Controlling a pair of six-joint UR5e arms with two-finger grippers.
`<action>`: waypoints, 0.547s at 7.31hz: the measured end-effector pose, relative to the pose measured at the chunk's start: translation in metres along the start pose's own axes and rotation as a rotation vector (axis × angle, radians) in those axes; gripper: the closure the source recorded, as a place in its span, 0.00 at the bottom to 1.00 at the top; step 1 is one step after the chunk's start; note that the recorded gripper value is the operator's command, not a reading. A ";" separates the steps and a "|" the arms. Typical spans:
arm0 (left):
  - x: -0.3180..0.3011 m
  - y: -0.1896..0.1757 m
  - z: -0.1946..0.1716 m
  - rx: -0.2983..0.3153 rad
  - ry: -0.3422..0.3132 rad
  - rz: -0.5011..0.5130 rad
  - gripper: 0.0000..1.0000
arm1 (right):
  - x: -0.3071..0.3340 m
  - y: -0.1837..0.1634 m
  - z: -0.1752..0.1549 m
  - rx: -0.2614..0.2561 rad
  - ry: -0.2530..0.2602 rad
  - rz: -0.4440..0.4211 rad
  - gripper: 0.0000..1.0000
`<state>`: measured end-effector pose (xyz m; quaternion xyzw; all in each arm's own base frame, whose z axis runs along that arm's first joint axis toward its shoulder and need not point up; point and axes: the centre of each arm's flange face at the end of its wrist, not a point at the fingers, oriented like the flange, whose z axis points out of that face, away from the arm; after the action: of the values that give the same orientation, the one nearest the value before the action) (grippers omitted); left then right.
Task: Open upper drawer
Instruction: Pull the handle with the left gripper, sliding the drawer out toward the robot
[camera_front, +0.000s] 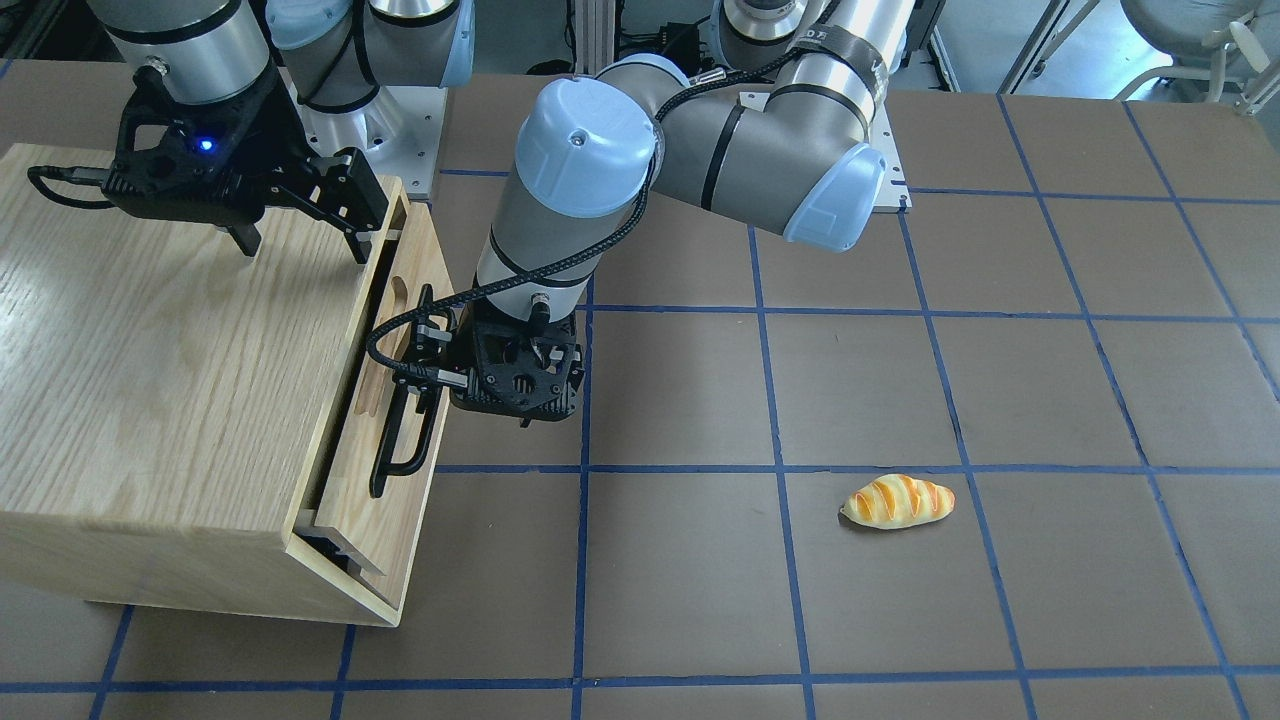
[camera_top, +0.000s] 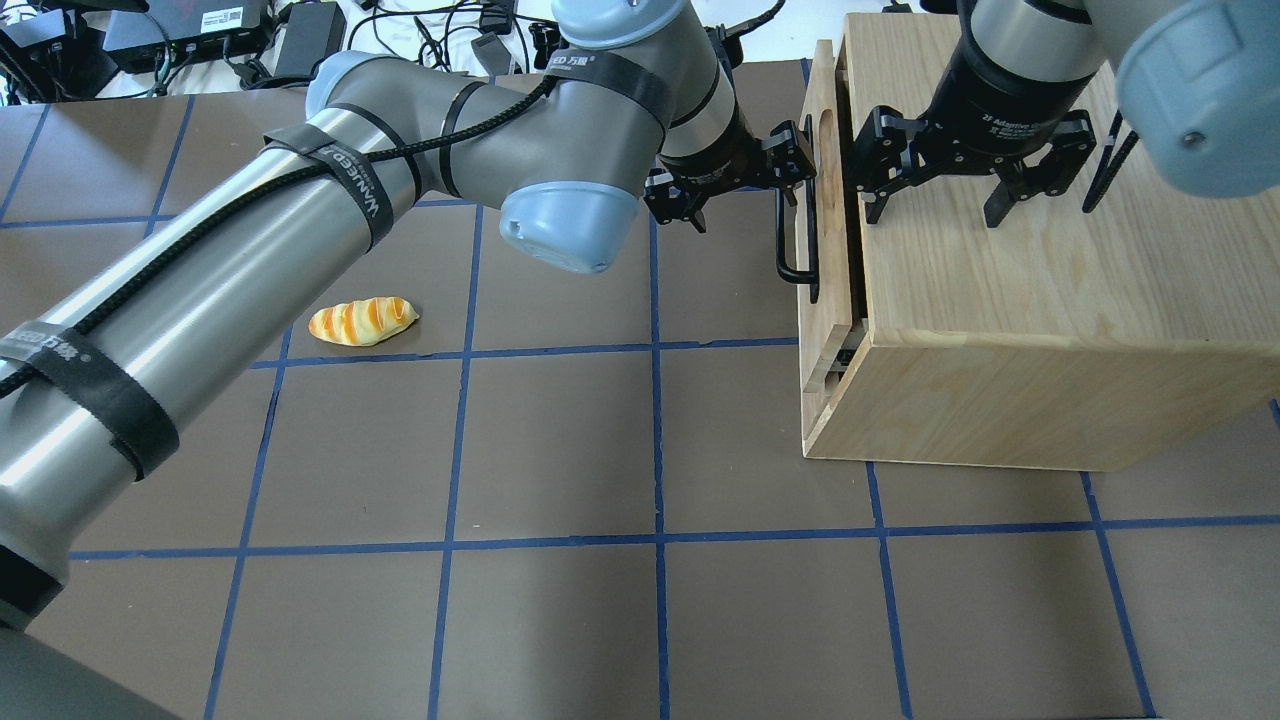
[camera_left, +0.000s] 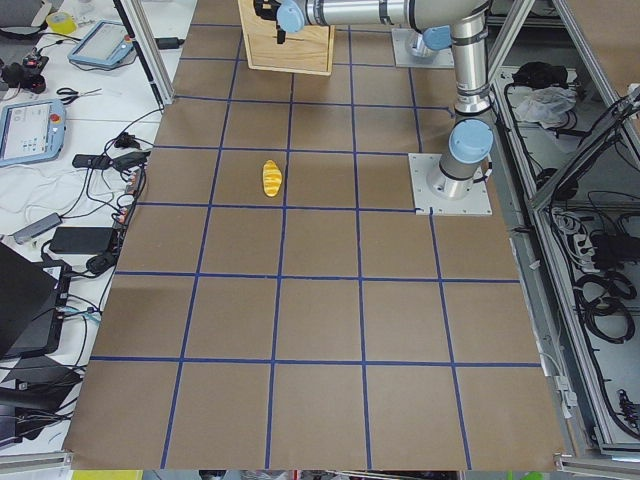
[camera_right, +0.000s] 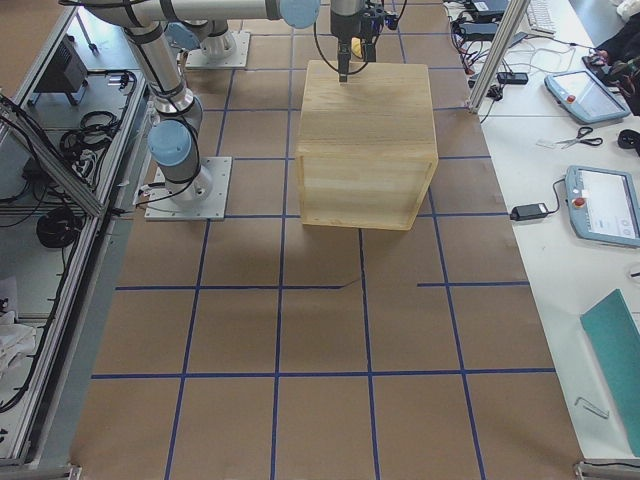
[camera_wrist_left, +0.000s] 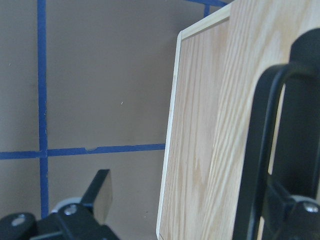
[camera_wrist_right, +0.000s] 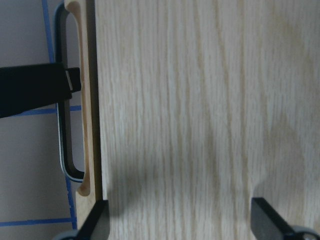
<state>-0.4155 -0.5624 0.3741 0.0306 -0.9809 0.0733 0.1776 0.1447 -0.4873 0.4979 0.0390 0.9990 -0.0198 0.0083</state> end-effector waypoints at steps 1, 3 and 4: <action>-0.002 -0.001 -0.001 0.008 -0.015 0.013 0.00 | 0.000 0.000 0.000 0.000 0.000 0.000 0.00; -0.007 -0.004 -0.001 0.019 -0.040 0.032 0.00 | 0.000 0.000 0.000 0.000 0.000 0.000 0.00; -0.011 -0.007 -0.002 0.023 -0.050 0.038 0.00 | 0.000 0.000 0.000 0.000 0.000 0.000 0.00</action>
<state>-0.4040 -0.5687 0.3734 0.0158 -0.9845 0.0869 0.1514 0.1446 -0.4873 0.4978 0.0390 0.9990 -0.0198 0.0081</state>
